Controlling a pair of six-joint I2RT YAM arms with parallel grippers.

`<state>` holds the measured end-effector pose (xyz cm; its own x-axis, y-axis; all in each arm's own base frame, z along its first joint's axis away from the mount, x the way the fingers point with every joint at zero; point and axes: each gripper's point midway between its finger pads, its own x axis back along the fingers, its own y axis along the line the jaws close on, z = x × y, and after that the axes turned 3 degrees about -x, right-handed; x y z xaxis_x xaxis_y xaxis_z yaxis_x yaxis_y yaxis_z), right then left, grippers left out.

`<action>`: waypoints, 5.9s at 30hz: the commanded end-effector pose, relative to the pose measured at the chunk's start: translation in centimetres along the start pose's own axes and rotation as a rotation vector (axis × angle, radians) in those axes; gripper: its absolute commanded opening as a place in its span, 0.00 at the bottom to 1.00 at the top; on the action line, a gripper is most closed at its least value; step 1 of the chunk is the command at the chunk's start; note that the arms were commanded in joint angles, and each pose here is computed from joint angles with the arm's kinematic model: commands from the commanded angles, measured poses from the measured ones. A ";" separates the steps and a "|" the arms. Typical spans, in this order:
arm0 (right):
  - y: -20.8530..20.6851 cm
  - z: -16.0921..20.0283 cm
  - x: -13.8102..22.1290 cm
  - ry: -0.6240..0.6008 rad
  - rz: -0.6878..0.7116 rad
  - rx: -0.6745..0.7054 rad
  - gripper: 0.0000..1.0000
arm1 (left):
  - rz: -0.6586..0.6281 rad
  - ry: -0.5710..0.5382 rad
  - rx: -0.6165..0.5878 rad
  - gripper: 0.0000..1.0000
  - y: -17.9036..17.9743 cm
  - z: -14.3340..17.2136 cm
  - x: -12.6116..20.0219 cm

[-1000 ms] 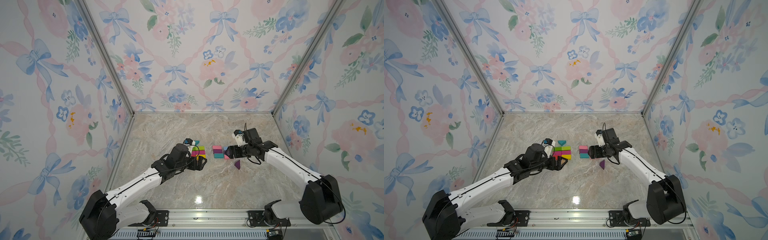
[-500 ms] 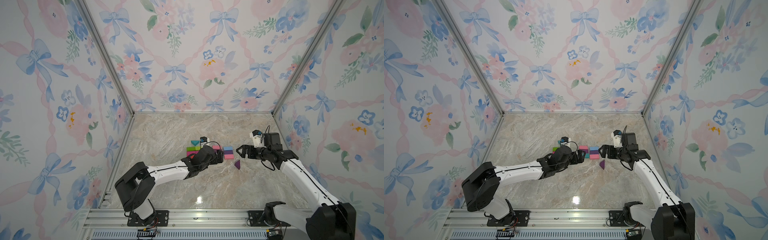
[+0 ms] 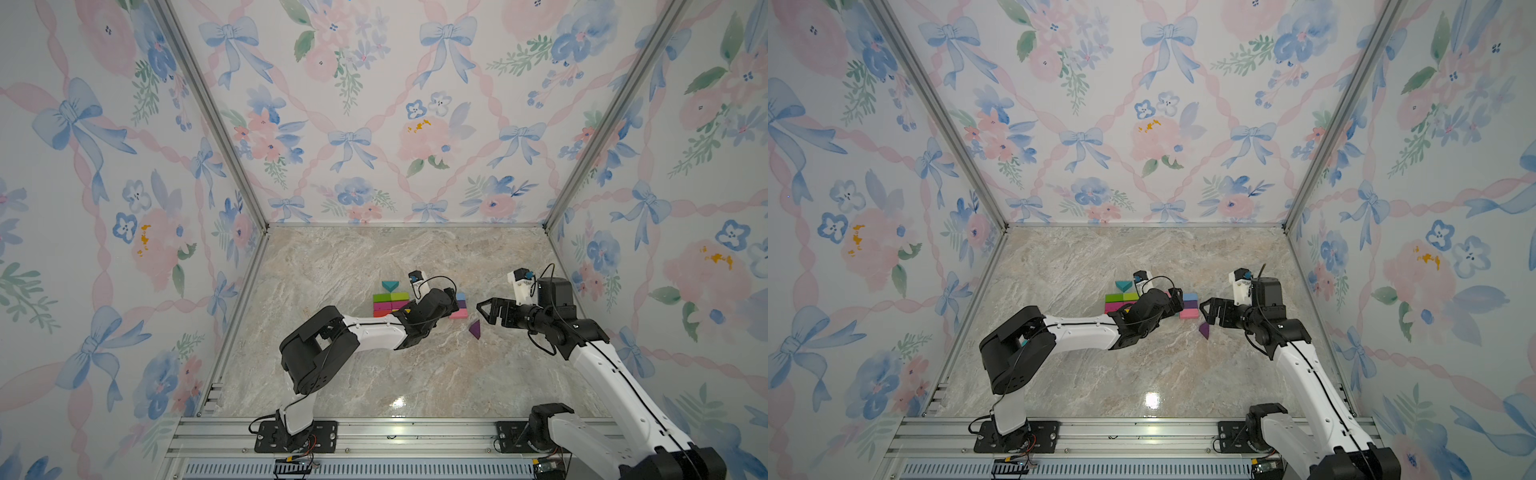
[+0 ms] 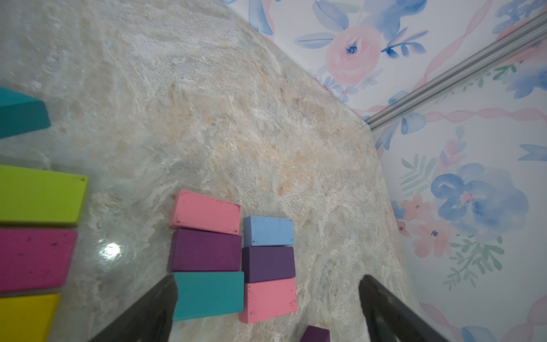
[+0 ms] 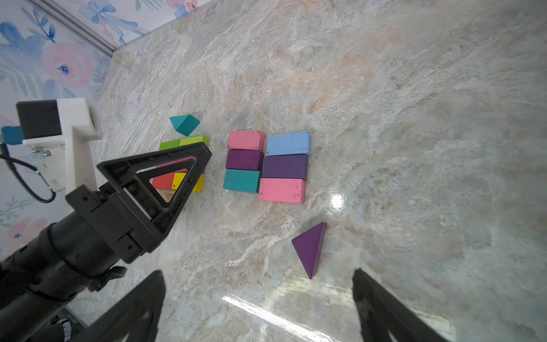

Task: Assemble a piece of candy with building blocks
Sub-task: Assemble the building block at the center of the board, then adjust the building block at the center of the board.

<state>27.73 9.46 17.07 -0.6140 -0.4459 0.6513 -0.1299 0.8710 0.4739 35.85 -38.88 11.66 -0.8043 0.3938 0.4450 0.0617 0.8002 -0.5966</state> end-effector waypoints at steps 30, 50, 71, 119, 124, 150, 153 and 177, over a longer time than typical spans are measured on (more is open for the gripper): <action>0.3 1.0 1.2 -0.007 -0.046 -0.024 0.99 | -0.075 -0.129 0.031 0.98 2.2 -1.2 -6.7; 0.3 1.0 0.9 -0.003 -0.052 -0.021 0.99 | -0.077 -0.094 -0.008 0.98 3.5 1.0 -8.4; -0.1 0.8 1.1 -0.016 -0.044 -0.026 0.99 | -0.098 -0.125 0.030 0.98 3.9 2.3 -7.9; 5.0 5.7 -5.5 0.390 -0.027 0.174 0.99 | 0.192 0.121 -0.260 0.98 1.4 -9.2 11.0; 5.1 6.3 -7.5 0.421 -0.002 0.157 0.99 | 0.159 0.147 -0.294 0.98 4.6 -8.9 13.0; 1.9 8.2 -14.9 0.504 0.113 0.106 0.99 | 0.085 0.134 -0.276 0.98 9.4 -10.1 13.1; 1.6 8.0 -15.1 0.499 0.115 0.102 0.99 | 0.086 0.131 -0.274 0.98 9.4 -10.2 13.2; 1.2 7.6 -16.4 0.490 0.101 0.072 0.99 | 0.076 0.125 -0.270 0.98 10.1 -10.5 13.3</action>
<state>31.71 19.74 3.57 -0.2159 -0.3996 0.8909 -0.1782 0.9132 0.3664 32.18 -21.21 18.50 -0.7122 0.4954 0.4974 0.2782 0.8497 -0.4479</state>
